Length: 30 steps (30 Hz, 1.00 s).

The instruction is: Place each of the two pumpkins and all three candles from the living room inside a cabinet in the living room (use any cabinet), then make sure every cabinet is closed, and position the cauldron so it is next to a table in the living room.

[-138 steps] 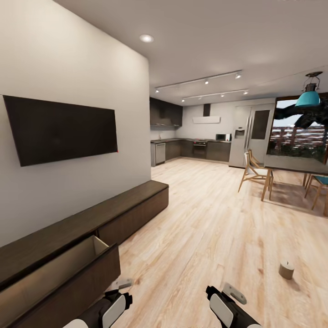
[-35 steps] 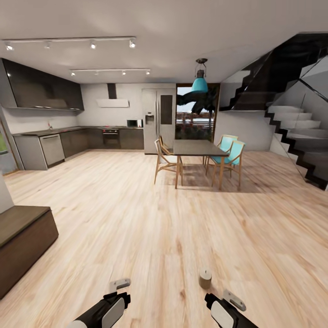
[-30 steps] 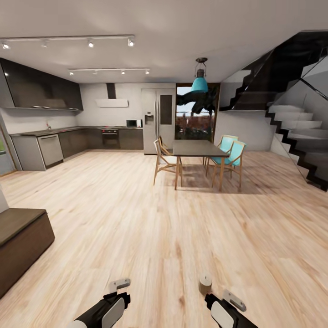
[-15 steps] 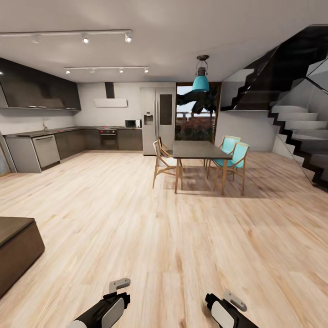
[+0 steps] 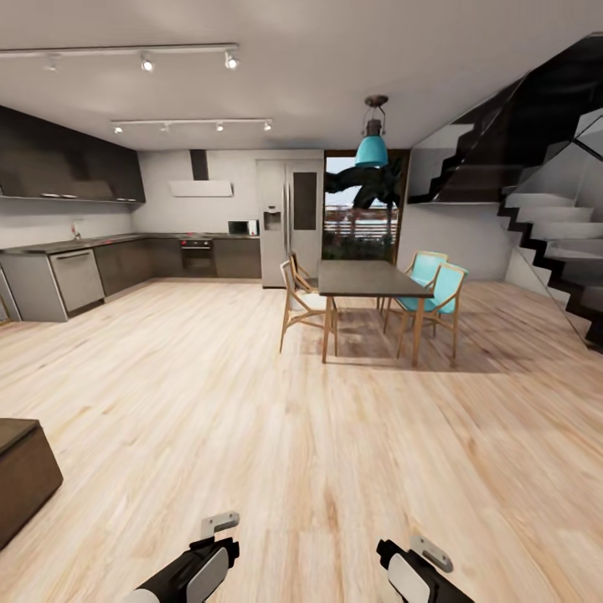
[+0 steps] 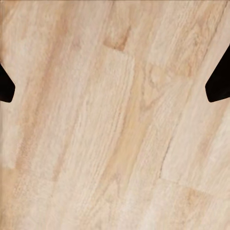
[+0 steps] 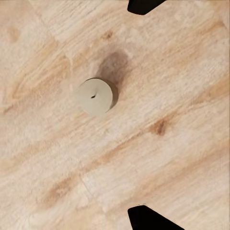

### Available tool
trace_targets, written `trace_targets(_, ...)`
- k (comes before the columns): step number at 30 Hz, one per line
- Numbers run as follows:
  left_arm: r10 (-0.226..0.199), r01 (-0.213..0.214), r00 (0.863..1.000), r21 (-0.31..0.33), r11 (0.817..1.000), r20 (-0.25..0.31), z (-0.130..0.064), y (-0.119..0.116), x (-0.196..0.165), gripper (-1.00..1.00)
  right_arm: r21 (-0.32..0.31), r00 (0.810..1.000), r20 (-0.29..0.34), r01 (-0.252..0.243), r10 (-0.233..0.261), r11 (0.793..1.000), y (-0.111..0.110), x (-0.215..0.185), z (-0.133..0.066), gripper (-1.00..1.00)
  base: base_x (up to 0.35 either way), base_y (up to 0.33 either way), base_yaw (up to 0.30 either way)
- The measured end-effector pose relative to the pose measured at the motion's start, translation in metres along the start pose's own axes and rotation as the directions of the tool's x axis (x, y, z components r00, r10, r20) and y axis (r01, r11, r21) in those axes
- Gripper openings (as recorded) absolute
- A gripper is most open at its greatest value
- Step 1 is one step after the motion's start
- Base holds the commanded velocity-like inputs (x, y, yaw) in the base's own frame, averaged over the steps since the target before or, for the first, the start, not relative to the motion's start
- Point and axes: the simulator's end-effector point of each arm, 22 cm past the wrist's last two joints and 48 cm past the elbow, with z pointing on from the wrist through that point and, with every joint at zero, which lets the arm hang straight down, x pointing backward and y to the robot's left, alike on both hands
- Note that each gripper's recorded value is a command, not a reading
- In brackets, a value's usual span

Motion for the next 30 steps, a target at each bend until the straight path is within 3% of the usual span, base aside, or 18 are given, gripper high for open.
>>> trace_targets(10,0.001,-0.001,1.000,0.009,1.000,-0.002,-0.001,-0.006,0.001,1.00,0.002,1.000,0.000,0.001,-0.001,1.000,-0.001,0.000,0.000,1.00,0.280,-0.161,0.000)
trace_targets(24,-0.012,0.012,1.000,0.021,1.000,-0.002,-0.003,-0.009,-0.003,1.00,0.001,1.000,-0.003,0.002,-0.002,1.000,0.000,0.001,0.000,1.00,0.158,-0.137,0.000)
trace_targets(26,-0.031,0.031,0.999,0.046,0.998,0.014,-0.007,-0.018,-0.018,1.00,0.001,1.000,-0.002,0.002,-0.002,1.000,0.000,0.001,0.000,1.00,0.036,-0.020,0.000)
trace_targets(30,-0.097,0.090,0.995,0.158,0.983,0.037,-0.030,-0.052,-0.057,1.00,0.000,1.000,-0.002,0.004,-0.004,1.000,0.000,0.001,0.000,1.00,0.010,-0.006,0.000)
